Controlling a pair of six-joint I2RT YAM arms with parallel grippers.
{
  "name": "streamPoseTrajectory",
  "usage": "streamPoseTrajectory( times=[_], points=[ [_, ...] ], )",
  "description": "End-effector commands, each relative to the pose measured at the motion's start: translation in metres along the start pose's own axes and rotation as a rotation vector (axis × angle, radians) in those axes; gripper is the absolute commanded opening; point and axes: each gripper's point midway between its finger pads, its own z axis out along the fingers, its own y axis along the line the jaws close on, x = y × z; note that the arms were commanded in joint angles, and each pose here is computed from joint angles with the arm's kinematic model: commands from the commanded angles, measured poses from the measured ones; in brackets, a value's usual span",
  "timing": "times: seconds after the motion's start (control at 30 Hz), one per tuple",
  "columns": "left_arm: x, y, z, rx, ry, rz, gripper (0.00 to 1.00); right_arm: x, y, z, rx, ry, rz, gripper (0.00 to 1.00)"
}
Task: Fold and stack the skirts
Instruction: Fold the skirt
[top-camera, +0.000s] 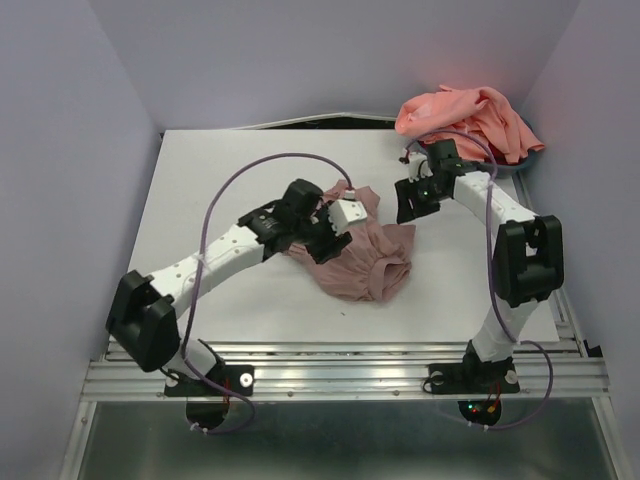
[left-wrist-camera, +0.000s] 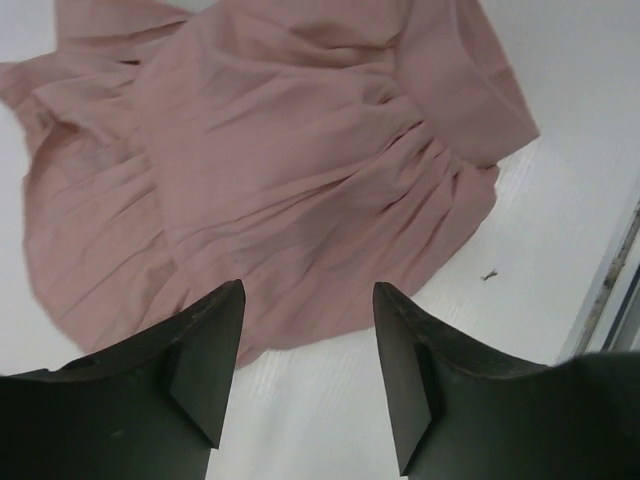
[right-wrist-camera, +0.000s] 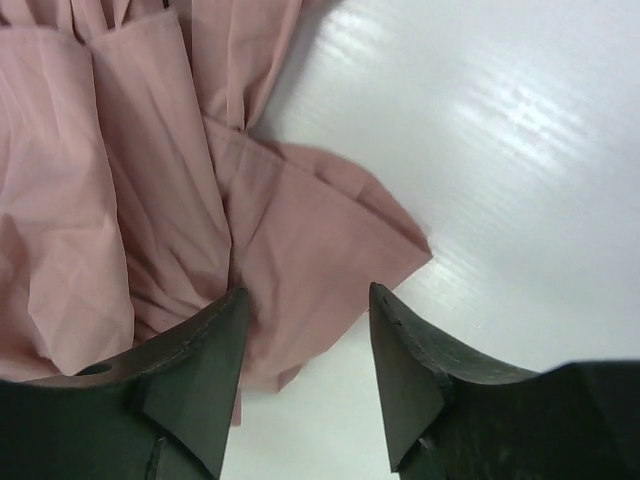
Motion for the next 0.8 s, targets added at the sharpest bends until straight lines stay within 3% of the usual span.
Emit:
streamPoseTrajectory(
  times=[0.0, 0.13, 0.27, 0.33, 0.47, 0.63, 0.77],
  points=[
    [-0.024, -0.018, 0.042, 0.015, 0.012, -0.001, 0.61, 0.03, 0.016, -0.007, -0.079, 0.062, 0.091, 0.56],
    [-0.057, -0.054, 0.09, 0.086, 0.011, 0.014, 0.56, 0.057, 0.007, 0.009, -0.133, 0.135, 0.195, 0.46],
    [-0.062, -0.078, 0.128, 0.112, 0.049, 0.018, 0.51, 0.084, 0.018, 0.024, -0.197, 0.198, 0.258, 0.41],
    [-0.052, -0.087, 0.143, 0.118, 0.098, 0.04, 0.49, 0.093, 0.024, 0.028, -0.229, 0.222, 0.288, 0.38],
    [0.008, -0.106, 0.172, 0.167, 0.286, 0.076, 0.44, 0.111, 0.038, 0.036, -0.304, 0.253, 0.344, 0.33],
    [0.073, -0.087, 0.16, 0.154, 0.423, 0.126, 0.39, 0.121, 0.057, 0.033, -0.391, 0.259, 0.416, 0.27],
    [0.064, -0.054, 0.129, 0.092, 0.37, 0.161, 0.45, 0.12, 0.088, 0.02, -0.486, 0.256, 0.409, 0.24]
  ],
)
